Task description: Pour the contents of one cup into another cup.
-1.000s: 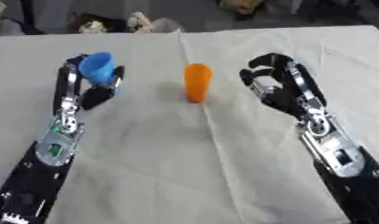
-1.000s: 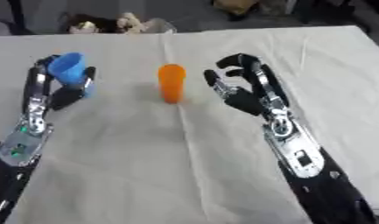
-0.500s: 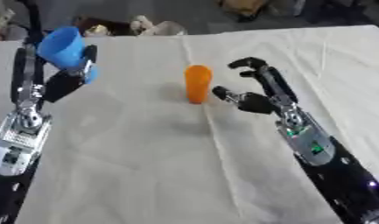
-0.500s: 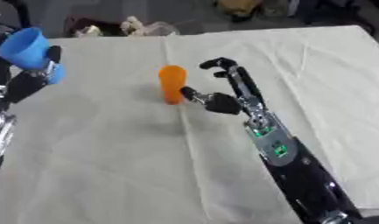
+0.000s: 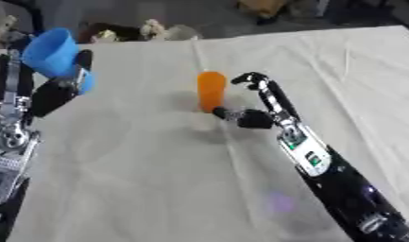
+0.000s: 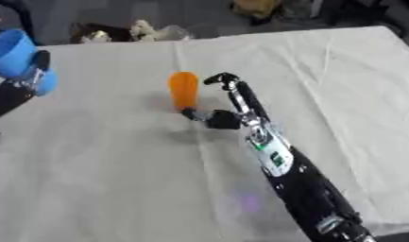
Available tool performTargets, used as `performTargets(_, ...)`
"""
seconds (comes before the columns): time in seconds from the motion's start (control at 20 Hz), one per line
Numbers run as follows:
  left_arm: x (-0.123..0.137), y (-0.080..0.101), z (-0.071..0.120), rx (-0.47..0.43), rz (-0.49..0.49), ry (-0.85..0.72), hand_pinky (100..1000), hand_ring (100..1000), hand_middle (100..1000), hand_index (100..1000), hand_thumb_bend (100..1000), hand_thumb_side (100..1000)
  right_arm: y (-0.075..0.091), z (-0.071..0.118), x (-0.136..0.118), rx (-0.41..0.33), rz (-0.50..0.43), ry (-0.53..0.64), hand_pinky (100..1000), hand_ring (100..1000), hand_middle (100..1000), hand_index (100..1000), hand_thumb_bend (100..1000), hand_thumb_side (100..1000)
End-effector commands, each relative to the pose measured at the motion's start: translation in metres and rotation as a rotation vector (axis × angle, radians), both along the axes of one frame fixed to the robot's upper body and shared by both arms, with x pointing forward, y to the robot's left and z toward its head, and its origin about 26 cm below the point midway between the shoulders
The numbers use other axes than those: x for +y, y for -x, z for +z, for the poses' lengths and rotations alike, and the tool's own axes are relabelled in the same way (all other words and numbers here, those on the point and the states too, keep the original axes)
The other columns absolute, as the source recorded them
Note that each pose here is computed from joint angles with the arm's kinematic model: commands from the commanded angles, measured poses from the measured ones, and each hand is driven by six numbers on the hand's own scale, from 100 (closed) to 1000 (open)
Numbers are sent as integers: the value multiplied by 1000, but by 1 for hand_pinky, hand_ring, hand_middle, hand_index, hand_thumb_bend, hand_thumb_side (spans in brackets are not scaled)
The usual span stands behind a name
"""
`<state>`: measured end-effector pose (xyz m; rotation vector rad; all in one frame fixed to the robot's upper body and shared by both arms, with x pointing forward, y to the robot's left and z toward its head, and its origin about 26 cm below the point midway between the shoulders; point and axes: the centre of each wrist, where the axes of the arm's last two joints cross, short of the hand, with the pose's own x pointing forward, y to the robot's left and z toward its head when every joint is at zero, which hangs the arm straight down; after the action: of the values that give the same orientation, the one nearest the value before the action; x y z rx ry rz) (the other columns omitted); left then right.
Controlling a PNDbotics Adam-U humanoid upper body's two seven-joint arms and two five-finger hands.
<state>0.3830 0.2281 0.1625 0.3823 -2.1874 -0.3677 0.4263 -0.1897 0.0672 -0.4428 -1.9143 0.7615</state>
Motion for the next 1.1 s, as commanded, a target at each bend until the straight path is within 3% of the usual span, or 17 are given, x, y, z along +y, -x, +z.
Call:
performTargets(0.05,0,2,12,-35,-14,-7,554,370,179,572,100,328,-8,8,1,-38,-19,17,836,935,738,752,696,483)
performTargets(1.1,-11,5,18,-53,-57,3,553,370,177,571,100,338,-25,10,11,-46,-30,71,823,916,718,747,665,501)
